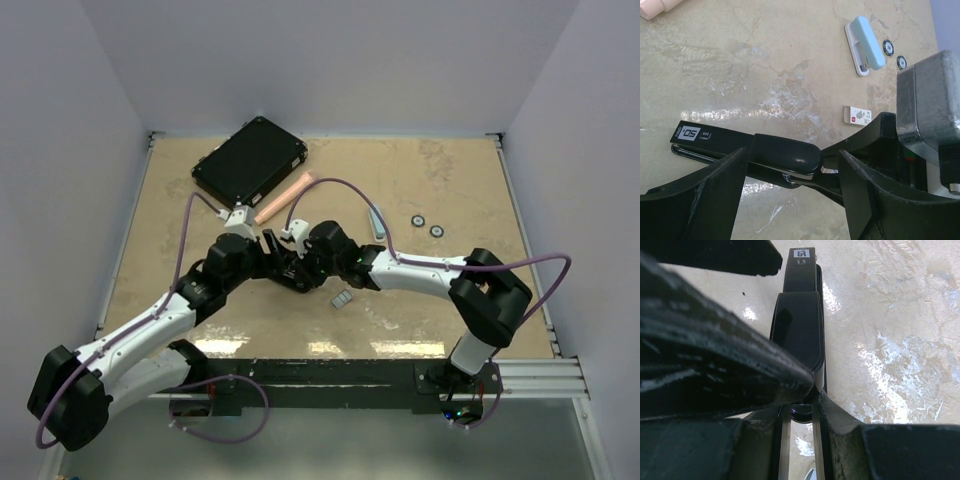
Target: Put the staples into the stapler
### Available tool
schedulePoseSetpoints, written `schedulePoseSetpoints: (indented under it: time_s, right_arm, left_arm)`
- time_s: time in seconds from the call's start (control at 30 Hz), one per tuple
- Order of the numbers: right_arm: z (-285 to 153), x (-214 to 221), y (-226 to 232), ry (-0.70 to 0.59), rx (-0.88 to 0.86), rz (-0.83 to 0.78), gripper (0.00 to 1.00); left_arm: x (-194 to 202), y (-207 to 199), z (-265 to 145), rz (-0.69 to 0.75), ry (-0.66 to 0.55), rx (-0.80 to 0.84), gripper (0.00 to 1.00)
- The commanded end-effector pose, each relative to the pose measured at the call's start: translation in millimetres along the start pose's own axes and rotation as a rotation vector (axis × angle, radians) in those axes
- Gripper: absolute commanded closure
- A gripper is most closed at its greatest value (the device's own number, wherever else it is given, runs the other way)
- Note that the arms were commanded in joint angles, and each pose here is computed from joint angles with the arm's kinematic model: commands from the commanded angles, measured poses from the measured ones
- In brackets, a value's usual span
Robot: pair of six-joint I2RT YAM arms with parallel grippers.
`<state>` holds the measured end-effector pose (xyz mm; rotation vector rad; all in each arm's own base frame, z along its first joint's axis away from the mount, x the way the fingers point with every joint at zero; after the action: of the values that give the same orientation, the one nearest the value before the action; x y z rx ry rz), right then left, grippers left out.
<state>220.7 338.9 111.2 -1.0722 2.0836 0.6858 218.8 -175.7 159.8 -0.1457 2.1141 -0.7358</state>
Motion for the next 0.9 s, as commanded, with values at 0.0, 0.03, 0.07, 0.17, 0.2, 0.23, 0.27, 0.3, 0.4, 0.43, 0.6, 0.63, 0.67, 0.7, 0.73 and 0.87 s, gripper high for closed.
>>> schedulePoseSetpoints:
  time_s: [0.0, 0.03, 0.07, 0.17, 0.2, 0.23, 0.27, 0.3, 0.4, 0.43, 0.6, 0.63, 0.67, 0.7, 0.73, 0.87]
  right_arm:
    - [-0.3, -26.2, 3.1, -0.1, -0.005, -0.017, 0.96]
    - [0.1, -22.9, 2.2, -0.093, 0.0, -0.018, 0.94]
    - [-0.1, -20.9, 2.5, -0.088, 0.001, -0.019, 0.92]
    - [-1.6, -14.6, 0.4, -0.071, 0.009, -0.016, 0.86]
    - [-2.3, -13.5, 0.4, -0.068, 0.009, -0.016, 0.84]
    - [-2.8, -11.8, -0.3, -0.062, 0.01, -0.014, 0.8]
    - [-3.8, -10.0, 1.1, -0.057, 0.008, -0.012, 0.8]
    - [-4.0, -8.8, 0.4, -0.056, 0.011, -0.01, 0.8]
    - [-5.6, -2.4, -0.4, -0.041, 0.018, -0.003, 0.77]
    - [-6.1, -1.3, -0.6, -0.037, 0.02, -0.002, 0.75]
    - [-8.5, 8.4, -0.5, 0.009, 0.02, 0.004, 0.72]
    - [-9.1, 8.9, -0.4, 0.012, 0.018, 0.001, 0.7]
    - [-10.5, 12.9, -0.7, 0.033, 0.019, 0.007, 0.69]
    - [-11.2, 14.0, -0.1, 0.04, 0.019, 0.007, 0.68]
    - [-13.0, 14.8, 0.3, 0.044, 0.017, 0.007, 0.65]
    - [-20.0, 22.1, 0.3, 0.084, 0.019, 0.011, 0.6]
  left_arm:
    - [-34.4, -14.0, -8.3, -0.051, -0.093, 0.015, 0.22]
    - [-41.7, -5.1, -10.0, -0.066, -0.111, -0.015, 0.22]
    - [-46.2, 0.4, -11.6, -0.068, -0.124, -0.03, 0.22]
    - [-62.2, 24.2, -19.4, -0.082, -0.176, -0.089, 0.21]
    - [-66.8, 29.0, -22.0, -0.079, -0.196, -0.109, 0.21]
    - [-72.6, 34.5, -26.8, -0.075, -0.221, -0.134, 0.2]
    - [-75.2, 38.3, -29.2, -0.055, -0.233, -0.155, 0.19]
    - [-79.3, 43.0, -31.8, -0.044, -0.259, -0.191, 0.19]
    - [-86.8, 54.2, -42.3, 0.014, -0.309, -0.278, 0.18]
    - [-88.9, 55.6, -46.9, 0.028, -0.33, -0.291, 0.18]
    - [-100.2, 69.1, -66.5, 0.138, -0.412, -0.398, 0.18]
    - [-102.2, 69.8, -71.0, 0.152, -0.43, -0.406, 0.18]
    - [-103.4, 71.1, -73.6, 0.179, -0.435, -0.419, 0.18]
    - [-105.4, 72.9, -76.5, 0.189, -0.449, -0.438, 0.18]
    - [-107.1, 72.9, -79.6, 0.198, -0.46, -0.442, 0.18]
    - [-108.0, 76.8, -84.2, 0.233, -0.478, -0.466, 0.17]
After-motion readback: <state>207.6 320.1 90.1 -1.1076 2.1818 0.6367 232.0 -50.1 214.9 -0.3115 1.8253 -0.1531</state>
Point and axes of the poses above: each gripper's point midway between its finger pads, its own z axis out along the fingers, its own y axis along the line the jaws close on, x = y × z, the point moved 5 cm from there along -z, back along the fingers
